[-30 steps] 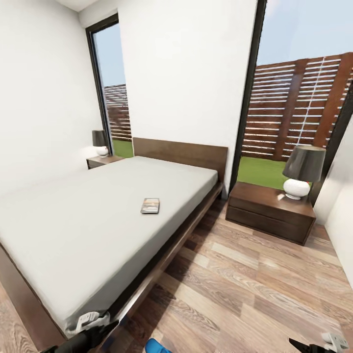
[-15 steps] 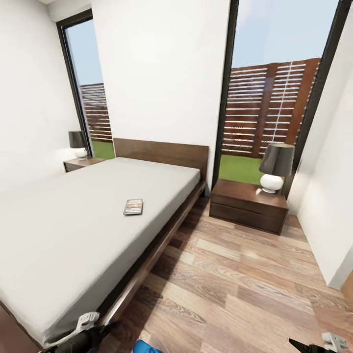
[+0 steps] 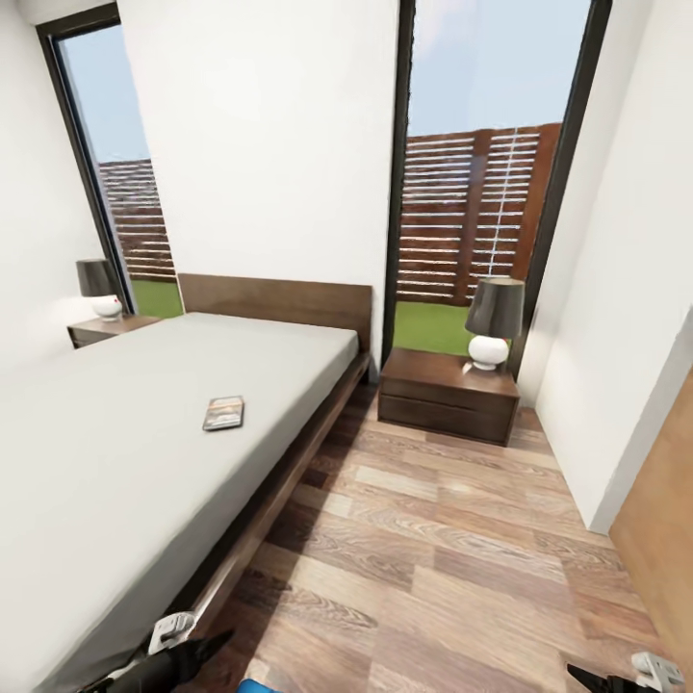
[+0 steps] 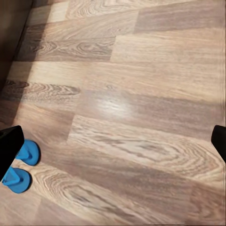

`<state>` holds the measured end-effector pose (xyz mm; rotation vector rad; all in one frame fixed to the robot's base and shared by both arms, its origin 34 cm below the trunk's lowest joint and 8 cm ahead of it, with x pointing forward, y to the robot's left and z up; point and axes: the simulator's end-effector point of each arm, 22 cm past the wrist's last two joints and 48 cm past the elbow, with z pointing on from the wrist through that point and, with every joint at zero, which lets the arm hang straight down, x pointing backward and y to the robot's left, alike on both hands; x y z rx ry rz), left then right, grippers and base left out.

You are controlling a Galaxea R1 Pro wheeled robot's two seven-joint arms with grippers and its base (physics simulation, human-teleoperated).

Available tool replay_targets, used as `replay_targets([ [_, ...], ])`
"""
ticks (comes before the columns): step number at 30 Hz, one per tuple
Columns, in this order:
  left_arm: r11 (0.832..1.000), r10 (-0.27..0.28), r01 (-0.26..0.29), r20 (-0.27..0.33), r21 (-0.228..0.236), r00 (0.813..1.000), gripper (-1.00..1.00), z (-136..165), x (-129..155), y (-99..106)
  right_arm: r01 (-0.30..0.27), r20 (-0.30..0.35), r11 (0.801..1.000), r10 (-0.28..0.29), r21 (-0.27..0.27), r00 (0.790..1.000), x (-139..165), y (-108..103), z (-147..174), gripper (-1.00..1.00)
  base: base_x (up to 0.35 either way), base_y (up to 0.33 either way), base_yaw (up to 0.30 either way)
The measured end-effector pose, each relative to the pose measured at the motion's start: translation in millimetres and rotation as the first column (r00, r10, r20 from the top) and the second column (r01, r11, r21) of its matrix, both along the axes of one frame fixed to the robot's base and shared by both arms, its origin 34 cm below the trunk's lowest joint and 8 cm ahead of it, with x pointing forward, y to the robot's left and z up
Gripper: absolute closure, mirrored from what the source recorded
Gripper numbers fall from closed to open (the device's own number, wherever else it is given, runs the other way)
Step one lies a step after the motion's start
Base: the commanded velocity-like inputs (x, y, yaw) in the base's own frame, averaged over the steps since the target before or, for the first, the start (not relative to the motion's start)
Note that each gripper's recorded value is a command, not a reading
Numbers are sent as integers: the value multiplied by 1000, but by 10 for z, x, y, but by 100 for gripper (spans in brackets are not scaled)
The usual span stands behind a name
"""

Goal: In the bedroom, move the book from the bed onto either nightstand, and place the two sandals side by side next to the bed.

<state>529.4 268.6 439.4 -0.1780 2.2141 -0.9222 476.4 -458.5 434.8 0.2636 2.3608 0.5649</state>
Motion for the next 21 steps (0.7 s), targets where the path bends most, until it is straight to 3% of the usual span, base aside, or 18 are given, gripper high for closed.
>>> replay_targets([
  [21,1000,0,0,0,0,1000,-100,0,0,0,1,-1,1000,-1,-1,1000,-2,-2,-3,-100,0,0,-276],
])
